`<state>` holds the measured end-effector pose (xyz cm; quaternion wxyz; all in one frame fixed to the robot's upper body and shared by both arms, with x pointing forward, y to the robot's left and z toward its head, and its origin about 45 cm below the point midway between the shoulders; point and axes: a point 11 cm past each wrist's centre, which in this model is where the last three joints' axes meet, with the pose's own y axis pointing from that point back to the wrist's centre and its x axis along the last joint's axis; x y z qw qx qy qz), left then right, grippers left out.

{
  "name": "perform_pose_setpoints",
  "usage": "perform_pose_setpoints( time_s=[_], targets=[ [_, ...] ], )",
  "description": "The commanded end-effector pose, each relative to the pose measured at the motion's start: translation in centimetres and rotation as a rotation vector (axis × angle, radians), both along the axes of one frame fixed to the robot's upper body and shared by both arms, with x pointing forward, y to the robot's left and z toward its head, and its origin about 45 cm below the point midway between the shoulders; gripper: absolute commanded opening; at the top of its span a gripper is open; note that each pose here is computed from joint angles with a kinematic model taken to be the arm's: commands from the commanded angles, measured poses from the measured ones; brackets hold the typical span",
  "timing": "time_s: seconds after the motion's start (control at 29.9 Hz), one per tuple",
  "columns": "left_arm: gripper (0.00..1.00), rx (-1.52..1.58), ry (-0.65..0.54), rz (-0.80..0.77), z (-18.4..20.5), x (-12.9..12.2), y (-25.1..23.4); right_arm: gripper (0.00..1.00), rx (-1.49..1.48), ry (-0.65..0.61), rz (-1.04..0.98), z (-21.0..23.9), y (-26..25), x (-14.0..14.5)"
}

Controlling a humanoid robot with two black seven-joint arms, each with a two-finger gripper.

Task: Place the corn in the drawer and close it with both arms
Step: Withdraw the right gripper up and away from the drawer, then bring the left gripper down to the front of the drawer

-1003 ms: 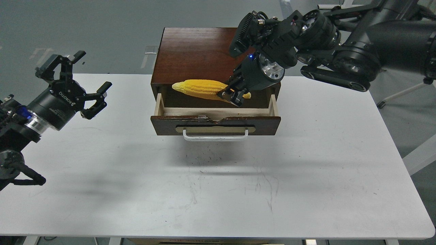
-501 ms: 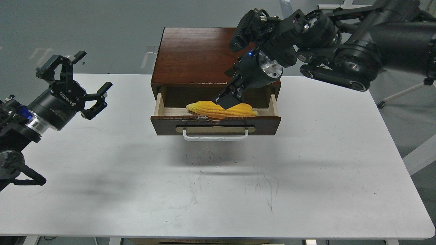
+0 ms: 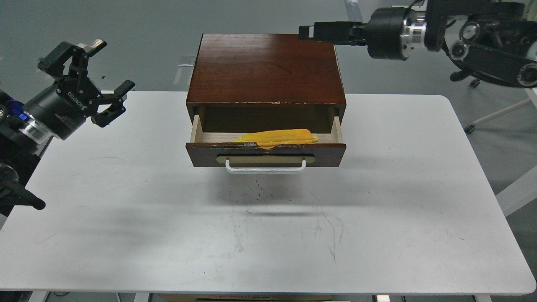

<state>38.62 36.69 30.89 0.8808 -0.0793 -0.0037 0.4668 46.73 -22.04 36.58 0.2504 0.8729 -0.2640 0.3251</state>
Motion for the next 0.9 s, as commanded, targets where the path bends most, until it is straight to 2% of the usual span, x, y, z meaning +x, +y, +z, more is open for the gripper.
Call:
perform_pose_setpoints(
  time_s=[0.0,0.07,0.2,0.33,0.53,0.67,0.8,0.87],
  targets=[
    [1.00,0.105,-0.091,-0.070,2.5,1.0,-1.9,0.99,0.297,0.112,-0.211,-3.5,-6.1,-0.8],
    [1.00,0.153,-0.123,-0.115,3.2,0.9,-3.2,0.99,0.373,0.148,-0.258,-5.1,-7.3,-1.4],
    [1.00,0.308,-0.291,-0.283,6.6,0.5,-8.6,0.99,0.621,0.229,-0.422,-9.3,-11.0,-3.1],
    [1.00,0.398,-0.409,-0.398,8.3,-0.3,-12.6,0.99,0.697,0.261,-0.495,-11.3,-12.5,-4.1],
    [0.94,0.603,-0.592,-0.588,7.5,-2.8,-19.0,0.99,0.730,0.296,-0.580,-13.5,-14.4,-4.9],
    [0.78,0.699,-0.683,-0.688,5.7,-4.5,-22.3,0.99,0.726,0.294,-0.599,-13.8,-15.1,-5.0],
    [0.62,0.771,-0.707,-0.764,3.3,-5.6,-24.2,0.99,0.725,0.297,-0.604,-14.0,-15.2,-5.1],
    [0.42,0.800,-0.695,-0.803,2.0,-6.1,-24.6,0.99,0.723,0.302,-0.607,-14.2,-15.2,-5.2]
  ],
)
